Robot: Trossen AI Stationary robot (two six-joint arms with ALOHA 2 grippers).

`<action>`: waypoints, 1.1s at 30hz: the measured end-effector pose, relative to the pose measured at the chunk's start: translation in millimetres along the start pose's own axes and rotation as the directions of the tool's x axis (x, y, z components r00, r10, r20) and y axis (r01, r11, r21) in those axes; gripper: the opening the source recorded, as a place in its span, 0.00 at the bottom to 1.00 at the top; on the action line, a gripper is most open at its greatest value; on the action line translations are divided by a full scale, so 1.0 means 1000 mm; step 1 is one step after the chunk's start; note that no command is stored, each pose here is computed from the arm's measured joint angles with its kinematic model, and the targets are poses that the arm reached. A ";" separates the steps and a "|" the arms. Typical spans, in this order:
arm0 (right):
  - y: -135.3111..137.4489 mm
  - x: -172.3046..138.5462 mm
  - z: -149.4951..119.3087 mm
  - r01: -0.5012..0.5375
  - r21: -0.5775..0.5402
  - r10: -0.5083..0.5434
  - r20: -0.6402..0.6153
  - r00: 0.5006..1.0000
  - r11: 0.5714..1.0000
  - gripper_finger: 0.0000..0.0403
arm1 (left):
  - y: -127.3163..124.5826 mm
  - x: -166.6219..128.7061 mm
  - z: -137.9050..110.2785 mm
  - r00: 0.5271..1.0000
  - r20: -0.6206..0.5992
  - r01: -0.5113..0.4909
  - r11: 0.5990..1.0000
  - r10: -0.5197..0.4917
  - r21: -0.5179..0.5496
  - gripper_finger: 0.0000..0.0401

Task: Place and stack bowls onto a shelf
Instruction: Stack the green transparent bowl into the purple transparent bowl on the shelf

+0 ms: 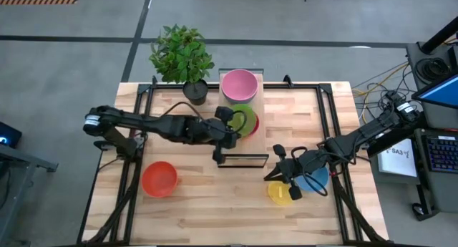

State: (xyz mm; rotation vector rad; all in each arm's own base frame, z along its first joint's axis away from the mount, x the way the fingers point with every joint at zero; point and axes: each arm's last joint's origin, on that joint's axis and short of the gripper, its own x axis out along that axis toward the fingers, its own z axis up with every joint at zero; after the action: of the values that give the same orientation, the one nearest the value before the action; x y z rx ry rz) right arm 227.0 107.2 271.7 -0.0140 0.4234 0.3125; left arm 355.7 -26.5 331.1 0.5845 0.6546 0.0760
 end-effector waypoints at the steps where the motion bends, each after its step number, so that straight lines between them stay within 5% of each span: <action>1: 0.000 0.000 0.000 -0.007 0.000 0.007 -0.001 1.000 1.000 0.02 | 0.002 0.002 0.000 1.000 -0.002 -0.005 1.000 0.005 -0.005 0.00; 22: 0.000 0.000 0.000 -0.012 0.004 0.012 -0.002 1.000 1.000 0.02 | 0.012 0.017 -0.006 1.000 -0.026 0.005 0.998 -0.007 -0.055 0.01; 33: 0.000 0.000 0.000 -0.012 0.004 0.012 -0.002 1.000 1.000 0.02 | 0.011 0.017 -0.007 0.999 -0.031 0.008 0.998 -0.009 -0.057 0.18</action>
State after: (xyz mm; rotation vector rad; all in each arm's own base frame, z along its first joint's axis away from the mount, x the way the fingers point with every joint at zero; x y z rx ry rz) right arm 226.9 107.5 271.6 -0.0074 0.4260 0.3234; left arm 366.6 -9.7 323.5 0.5267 0.6833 0.0958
